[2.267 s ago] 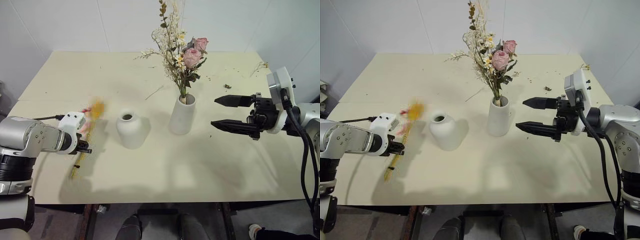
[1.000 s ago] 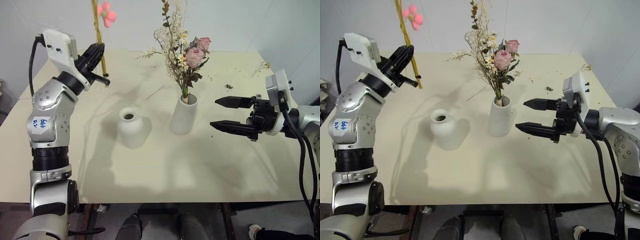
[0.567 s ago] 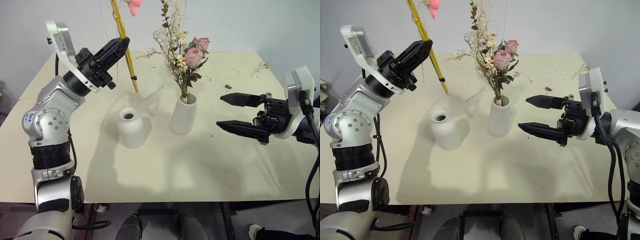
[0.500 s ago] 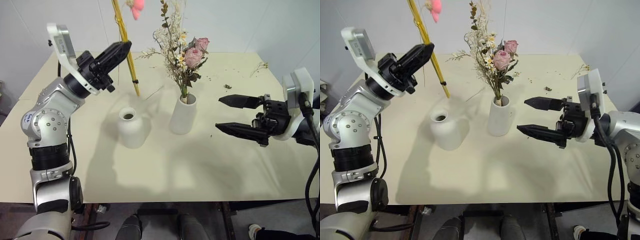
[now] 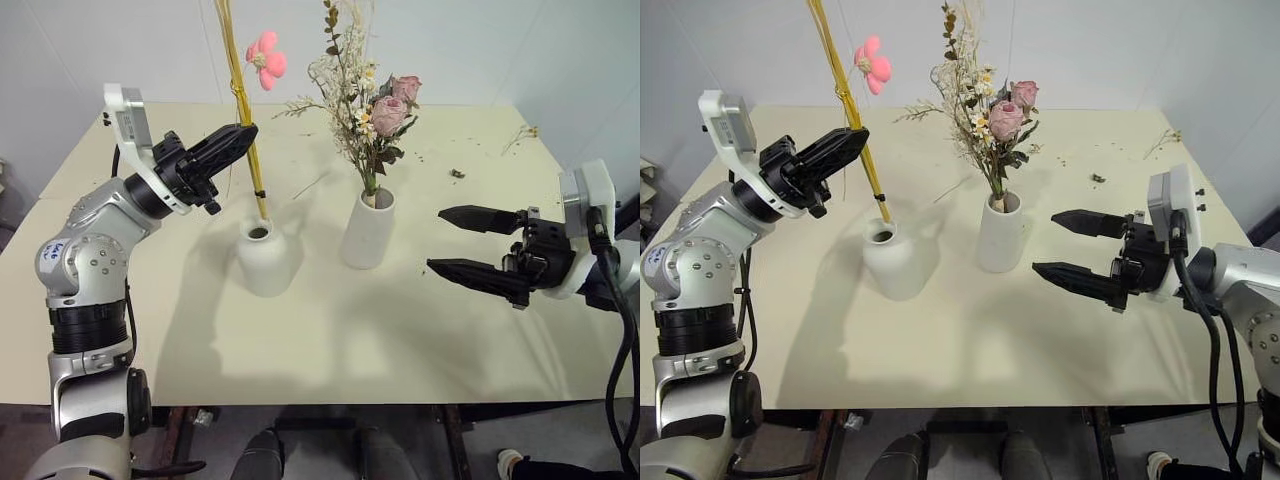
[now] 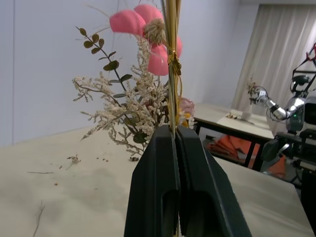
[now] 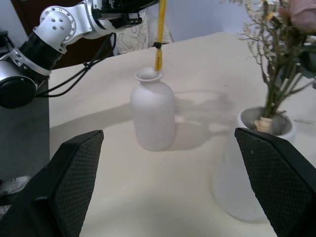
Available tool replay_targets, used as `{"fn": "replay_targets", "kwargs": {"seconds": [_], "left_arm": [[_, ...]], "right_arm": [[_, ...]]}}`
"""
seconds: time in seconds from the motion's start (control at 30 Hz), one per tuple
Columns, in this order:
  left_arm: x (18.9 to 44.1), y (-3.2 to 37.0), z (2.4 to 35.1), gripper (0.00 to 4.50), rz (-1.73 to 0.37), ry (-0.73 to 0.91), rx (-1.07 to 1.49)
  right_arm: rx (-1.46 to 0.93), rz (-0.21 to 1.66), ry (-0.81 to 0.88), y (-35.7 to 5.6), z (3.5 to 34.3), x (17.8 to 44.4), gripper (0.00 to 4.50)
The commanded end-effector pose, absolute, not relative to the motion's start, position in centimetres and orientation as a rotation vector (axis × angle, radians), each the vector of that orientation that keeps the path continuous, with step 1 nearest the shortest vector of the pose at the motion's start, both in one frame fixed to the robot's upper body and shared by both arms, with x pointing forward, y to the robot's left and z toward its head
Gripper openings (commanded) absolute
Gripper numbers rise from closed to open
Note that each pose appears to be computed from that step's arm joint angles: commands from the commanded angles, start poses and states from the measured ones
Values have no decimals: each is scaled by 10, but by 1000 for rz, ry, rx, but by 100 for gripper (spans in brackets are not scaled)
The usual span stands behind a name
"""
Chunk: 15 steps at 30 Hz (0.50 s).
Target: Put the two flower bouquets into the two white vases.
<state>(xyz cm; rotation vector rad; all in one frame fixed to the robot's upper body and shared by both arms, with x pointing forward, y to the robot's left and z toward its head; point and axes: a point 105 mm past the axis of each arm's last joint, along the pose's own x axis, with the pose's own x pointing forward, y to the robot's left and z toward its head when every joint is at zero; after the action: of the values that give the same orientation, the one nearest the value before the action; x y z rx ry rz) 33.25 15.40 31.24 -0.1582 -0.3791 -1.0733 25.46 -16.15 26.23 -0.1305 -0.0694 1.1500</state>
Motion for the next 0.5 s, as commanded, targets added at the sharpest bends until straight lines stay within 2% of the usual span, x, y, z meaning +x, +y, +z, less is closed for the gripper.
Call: {"fn": "replay_targets", "kwargs": {"seconds": [0.03, 0.4, 0.5], "left_arm": [[329, 155, 314, 1, -1076, -370, -120], [324, 163, 283, 1, -1067, -243, -77], [326, 162, 279, 1, -1066, -260, -66]], "right_arm": [[-164, 1149, -137, -161, 275, 248, 450], [-167, 1139, -134, -164, 275, 249, 450], [-165, 1139, -133, -163, 274, 251, 450]]}}
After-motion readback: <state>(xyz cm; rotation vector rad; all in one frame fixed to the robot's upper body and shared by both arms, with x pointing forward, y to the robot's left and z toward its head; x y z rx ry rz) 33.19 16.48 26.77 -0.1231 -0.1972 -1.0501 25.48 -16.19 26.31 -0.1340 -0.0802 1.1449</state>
